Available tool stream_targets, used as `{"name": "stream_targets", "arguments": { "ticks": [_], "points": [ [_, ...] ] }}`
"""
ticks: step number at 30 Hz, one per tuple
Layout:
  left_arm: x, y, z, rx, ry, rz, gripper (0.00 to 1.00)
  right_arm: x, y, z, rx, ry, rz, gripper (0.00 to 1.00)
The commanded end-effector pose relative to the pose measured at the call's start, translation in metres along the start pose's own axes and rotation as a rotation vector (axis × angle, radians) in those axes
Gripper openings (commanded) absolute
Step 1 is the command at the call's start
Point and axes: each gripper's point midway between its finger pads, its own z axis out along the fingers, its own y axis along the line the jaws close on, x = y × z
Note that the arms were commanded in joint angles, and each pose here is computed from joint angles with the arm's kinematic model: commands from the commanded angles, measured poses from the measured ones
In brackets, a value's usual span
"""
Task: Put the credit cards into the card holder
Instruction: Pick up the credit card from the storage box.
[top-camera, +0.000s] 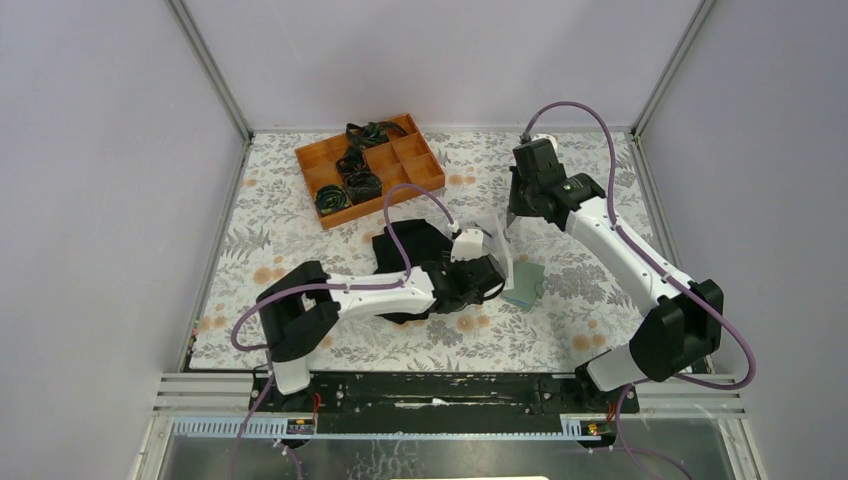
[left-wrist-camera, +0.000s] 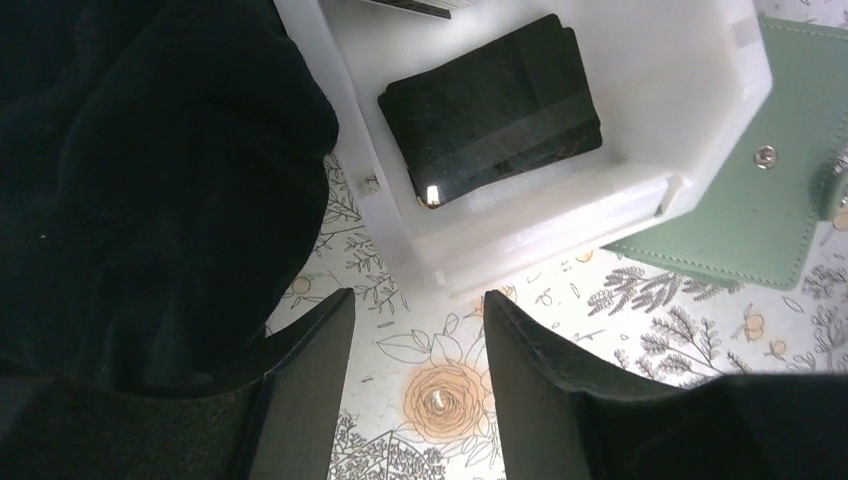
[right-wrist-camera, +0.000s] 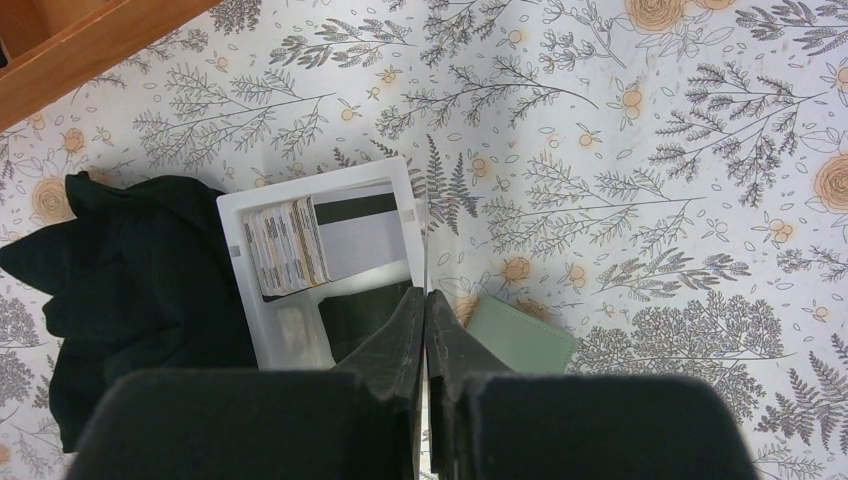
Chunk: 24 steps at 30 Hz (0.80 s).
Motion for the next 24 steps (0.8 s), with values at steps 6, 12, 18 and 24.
{"name": "stream_targets", "arguments": {
  "ticks": [6, 12, 18, 24],
  "points": [
    [-0.037, 0.005, 0.02, -0.078, -0.131, -0.086, 0.5, -0.012, -0.005, -0.008, -0.004, -0.06, 0.003, 0.0],
    [-0.052, 0.004, 0.029, -0.083, -0.154, -0.087, 0.48, -0.01, -0.011, -0.008, 0.013, -0.06, 0.009, 0.0],
    [-0.067, 0.0, 0.042, -0.067, -0.161, -0.083, 0.42, -0.007, -0.019, -0.007, 0.032, -0.053, 0.012, 0.0],
    [-0.076, 0.004, 0.066, -0.07, -0.141, -0.072, 0.18, -0.009, -0.027, -0.006, 0.058, -0.061, 0.018, 0.0]
  ]
}}
